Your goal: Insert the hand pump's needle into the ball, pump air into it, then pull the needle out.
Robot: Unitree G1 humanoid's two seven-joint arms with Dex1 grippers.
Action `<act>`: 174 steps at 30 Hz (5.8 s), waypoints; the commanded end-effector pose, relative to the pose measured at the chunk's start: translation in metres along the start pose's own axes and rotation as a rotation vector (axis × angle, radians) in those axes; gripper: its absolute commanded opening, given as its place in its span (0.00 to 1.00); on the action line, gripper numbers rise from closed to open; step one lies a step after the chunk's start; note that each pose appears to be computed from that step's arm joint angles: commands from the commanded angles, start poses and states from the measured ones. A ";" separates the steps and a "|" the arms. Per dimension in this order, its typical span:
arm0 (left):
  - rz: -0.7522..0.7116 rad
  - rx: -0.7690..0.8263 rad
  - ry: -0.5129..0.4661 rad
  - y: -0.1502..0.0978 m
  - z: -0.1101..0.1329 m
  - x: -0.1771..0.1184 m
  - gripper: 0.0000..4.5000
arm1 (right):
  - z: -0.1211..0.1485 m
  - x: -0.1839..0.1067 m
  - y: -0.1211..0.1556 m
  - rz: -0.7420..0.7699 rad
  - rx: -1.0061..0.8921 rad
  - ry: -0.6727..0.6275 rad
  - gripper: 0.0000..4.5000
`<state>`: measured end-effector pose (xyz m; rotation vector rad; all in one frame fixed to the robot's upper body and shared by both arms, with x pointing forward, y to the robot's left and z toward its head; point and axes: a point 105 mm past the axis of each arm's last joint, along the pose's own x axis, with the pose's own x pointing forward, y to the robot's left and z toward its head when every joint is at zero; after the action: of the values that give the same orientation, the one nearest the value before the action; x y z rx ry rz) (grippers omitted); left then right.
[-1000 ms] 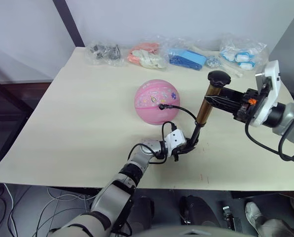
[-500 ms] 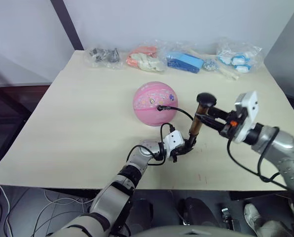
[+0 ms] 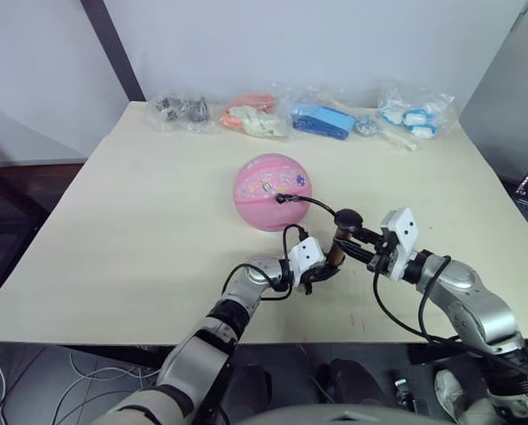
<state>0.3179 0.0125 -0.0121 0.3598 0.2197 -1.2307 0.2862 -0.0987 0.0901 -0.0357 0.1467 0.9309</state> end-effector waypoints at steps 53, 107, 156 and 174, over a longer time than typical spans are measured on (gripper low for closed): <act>-0.029 -0.115 0.187 -0.018 -0.056 -0.022 0.25 | -0.057 -0.012 0.020 0.050 0.151 0.218 0.24; 0.008 -0.232 -0.366 -0.010 0.102 -0.206 0.83 | 0.076 -0.015 0.018 0.054 -0.153 0.106 0.24; 0.158 -0.211 -0.146 0.006 0.061 -0.290 0.83 | 0.004 0.074 0.041 0.294 -0.488 0.798 0.57; 0.133 -0.192 -0.168 0.014 0.066 -0.283 0.83 | 0.084 0.033 0.062 0.329 -0.419 0.315 0.98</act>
<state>0.2371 0.2414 0.1466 0.0808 0.1810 -1.0780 0.2716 -0.0294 0.1538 -0.5517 0.3557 1.2507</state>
